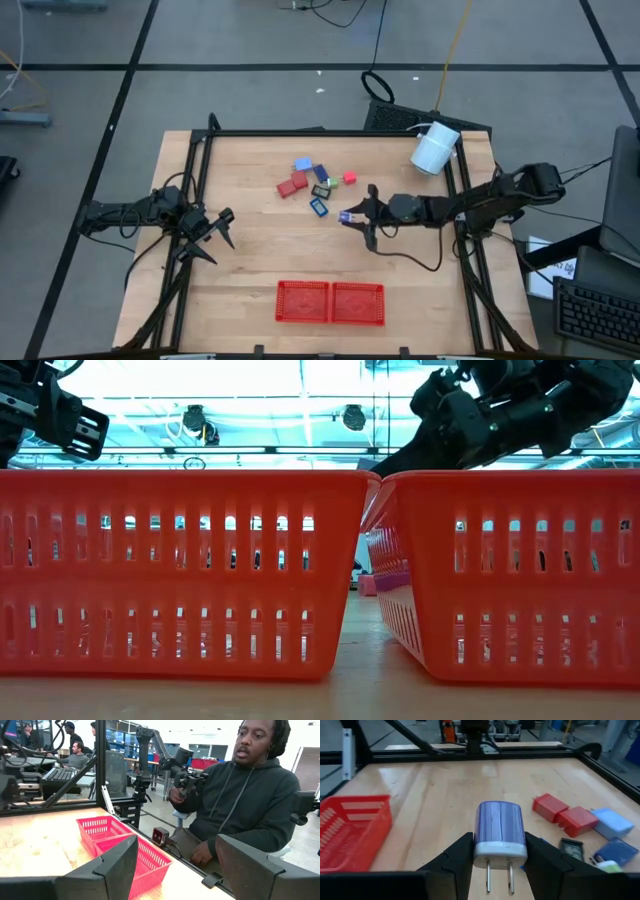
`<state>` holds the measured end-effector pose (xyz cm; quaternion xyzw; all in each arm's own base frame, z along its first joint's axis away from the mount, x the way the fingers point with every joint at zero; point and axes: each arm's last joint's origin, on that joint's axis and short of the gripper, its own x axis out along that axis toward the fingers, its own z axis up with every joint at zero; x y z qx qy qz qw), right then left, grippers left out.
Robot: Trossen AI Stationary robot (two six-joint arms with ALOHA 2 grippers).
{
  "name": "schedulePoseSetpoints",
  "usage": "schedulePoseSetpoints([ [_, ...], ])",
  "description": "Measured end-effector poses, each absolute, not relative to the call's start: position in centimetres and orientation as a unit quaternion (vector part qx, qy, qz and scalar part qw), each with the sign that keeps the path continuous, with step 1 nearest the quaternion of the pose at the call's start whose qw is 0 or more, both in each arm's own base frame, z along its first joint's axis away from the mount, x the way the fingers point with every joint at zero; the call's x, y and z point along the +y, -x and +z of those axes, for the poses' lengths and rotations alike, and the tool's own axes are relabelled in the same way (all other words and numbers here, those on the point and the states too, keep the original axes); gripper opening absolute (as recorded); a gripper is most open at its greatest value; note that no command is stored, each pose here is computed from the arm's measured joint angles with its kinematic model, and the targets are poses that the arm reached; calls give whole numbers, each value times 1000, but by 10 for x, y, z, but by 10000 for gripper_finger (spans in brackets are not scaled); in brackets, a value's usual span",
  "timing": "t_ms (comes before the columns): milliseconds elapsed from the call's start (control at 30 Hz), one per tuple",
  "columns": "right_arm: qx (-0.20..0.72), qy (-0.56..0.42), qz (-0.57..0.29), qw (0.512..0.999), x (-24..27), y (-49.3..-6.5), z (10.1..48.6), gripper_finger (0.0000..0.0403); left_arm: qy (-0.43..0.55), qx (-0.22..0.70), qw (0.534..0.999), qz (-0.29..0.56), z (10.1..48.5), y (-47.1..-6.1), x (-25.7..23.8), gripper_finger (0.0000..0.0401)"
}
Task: Pick & Place Office items
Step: Put the blue charger adapter into the right red bin
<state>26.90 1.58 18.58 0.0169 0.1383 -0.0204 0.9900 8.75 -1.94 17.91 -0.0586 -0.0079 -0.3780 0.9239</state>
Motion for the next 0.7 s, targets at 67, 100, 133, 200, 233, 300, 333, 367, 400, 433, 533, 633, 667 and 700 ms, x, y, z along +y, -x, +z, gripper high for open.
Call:
schedulePoseSetpoints([
  [67, 135, -22, -13, 991, 21, -269, 186, 140, 58, -8, 924, -378, 179, -87, -19, 271],
  [100, 132, -24, -8, 991, 23, -269, 187, 140, 59, -8, 924, -378, 179, -87, -19, 271],
  [133, 130, -24, -3, 991, 26, -269, 187, 141, 59, -8, 924, -378, 179, -88, -19, 271],
  [200, 128, -21, 8, 992, 32, -269, 189, 140, 58, -8, 924, -378, 179, -87, -19, 271],
  [233, 127, -18, 14, 992, 35, -269, 190, 140, 59, -8, 924, -378, 179, -87, -19, 271],
  [300, 126, -16, 24, 992, 41, -272, 194, 139, 59, -8, 924, -378, 179, -87, -19, 271],
  [333, 128, -14, 29, 991, 44, -273, 197, 139, 59, -8, 924, -378, 179, -88, -19, 271],
  [367, 132, -13, 35, 991, 47, -275, 199, 139, 59, -8, 924, -378, 179, -88, -19, 271],
  [400, 136, -12, 40, 990, 51, -276, 202, 139, 59, -8, 924, -378, 179, -87, -19, 271],
  [433, 142, -10, 45, 989, 55, -277, 204, 139, 59, -8, 924, -378, 179, -87, -19, 271],
  [533, 150, -4, 57, 987, 68, -277, 209, 140, 59, -8, 924, -378, 179, -87, -19, 271],
  [633, 153, 3, 67, 986, 83, -274, 210, 139, 58, -8, 924, -378, 179, -87, -19, 271],
  [667, 153, 5, 73, 986, 88, -272, 210, 139, 58, -8, 924, -378, 179, -87, -19, 271],
  [700, 151, 6, 76, 986, 94, -271, 211, 139, 58, -8, 924, -378, 179, -87, -19, 271],
])
